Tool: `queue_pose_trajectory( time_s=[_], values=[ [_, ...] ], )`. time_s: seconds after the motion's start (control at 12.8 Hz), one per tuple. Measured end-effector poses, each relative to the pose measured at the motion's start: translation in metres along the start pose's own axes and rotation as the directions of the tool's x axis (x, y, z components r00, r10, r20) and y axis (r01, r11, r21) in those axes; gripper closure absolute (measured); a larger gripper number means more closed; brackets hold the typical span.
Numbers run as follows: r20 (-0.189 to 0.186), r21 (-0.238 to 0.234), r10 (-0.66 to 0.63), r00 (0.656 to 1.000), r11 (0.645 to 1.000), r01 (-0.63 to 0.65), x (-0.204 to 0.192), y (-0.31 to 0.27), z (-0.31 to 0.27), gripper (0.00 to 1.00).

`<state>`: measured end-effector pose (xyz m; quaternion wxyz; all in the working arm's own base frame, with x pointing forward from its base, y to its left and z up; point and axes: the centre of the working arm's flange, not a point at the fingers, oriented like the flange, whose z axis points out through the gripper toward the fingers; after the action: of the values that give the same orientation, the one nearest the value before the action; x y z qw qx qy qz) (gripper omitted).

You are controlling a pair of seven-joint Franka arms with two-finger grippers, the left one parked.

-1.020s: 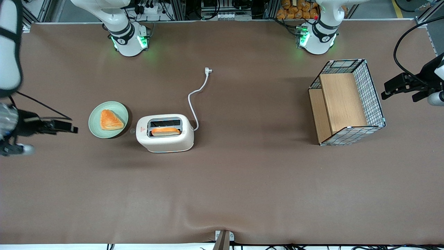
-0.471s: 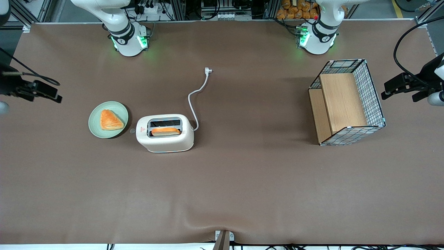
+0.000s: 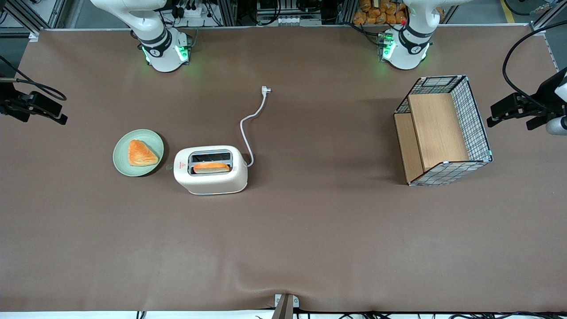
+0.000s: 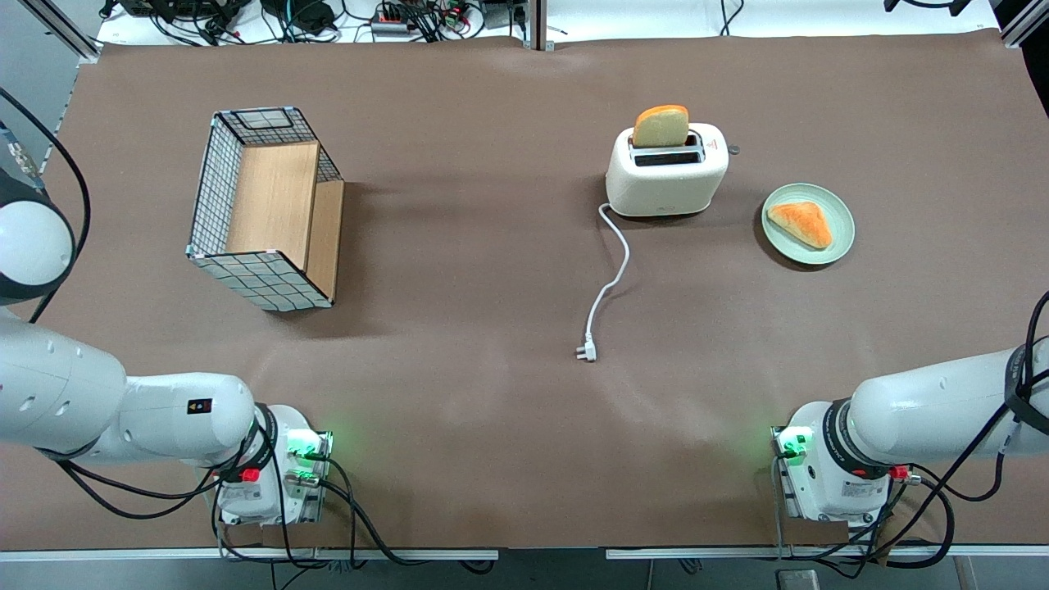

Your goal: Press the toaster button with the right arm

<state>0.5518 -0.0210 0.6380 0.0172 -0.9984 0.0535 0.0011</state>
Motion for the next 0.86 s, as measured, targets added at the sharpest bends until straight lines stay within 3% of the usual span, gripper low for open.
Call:
queue_pose_trajectory(
  time_s=[0.86],
  values=[
    [-0.021,-0.018,0.004,1.0,1.0,-0.004,0.0007,0.0039,-0.0079,0.0]
  ],
)
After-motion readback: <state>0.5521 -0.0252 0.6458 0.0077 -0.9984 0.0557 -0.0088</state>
